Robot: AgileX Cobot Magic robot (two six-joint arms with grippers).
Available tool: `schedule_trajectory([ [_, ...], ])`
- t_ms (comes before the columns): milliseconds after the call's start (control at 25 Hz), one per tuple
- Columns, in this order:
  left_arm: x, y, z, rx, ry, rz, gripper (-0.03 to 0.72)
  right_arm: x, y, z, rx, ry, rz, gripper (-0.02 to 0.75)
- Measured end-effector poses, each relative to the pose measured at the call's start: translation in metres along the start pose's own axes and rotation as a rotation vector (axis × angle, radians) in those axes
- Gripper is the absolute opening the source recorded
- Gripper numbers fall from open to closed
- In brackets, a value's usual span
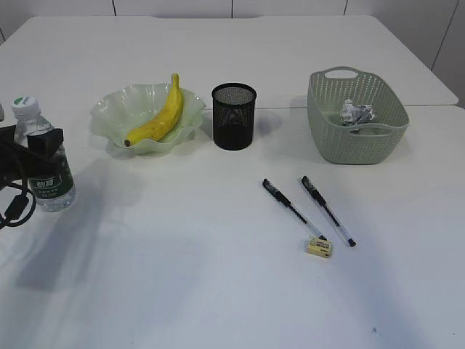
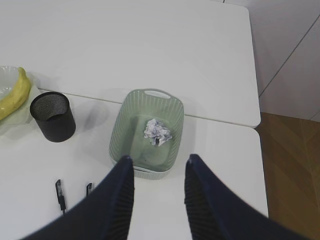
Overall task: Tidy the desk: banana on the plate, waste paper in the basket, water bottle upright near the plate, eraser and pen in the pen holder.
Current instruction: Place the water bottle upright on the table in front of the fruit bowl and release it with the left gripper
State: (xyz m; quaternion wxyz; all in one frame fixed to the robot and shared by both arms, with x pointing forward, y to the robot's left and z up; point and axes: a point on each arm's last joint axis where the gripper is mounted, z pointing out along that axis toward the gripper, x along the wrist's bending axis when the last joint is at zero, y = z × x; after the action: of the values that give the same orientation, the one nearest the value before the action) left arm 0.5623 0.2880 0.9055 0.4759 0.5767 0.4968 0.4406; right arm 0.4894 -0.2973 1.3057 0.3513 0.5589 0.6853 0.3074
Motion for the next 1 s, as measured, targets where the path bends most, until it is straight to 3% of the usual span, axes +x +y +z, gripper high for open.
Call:
schedule_trajectory([
  [1000,0.0003,0.0,0.0,0.0,0.003,-0.002,0.374,0.0,0.0,0.0,0.0,0.0,-0.002,0.261],
])
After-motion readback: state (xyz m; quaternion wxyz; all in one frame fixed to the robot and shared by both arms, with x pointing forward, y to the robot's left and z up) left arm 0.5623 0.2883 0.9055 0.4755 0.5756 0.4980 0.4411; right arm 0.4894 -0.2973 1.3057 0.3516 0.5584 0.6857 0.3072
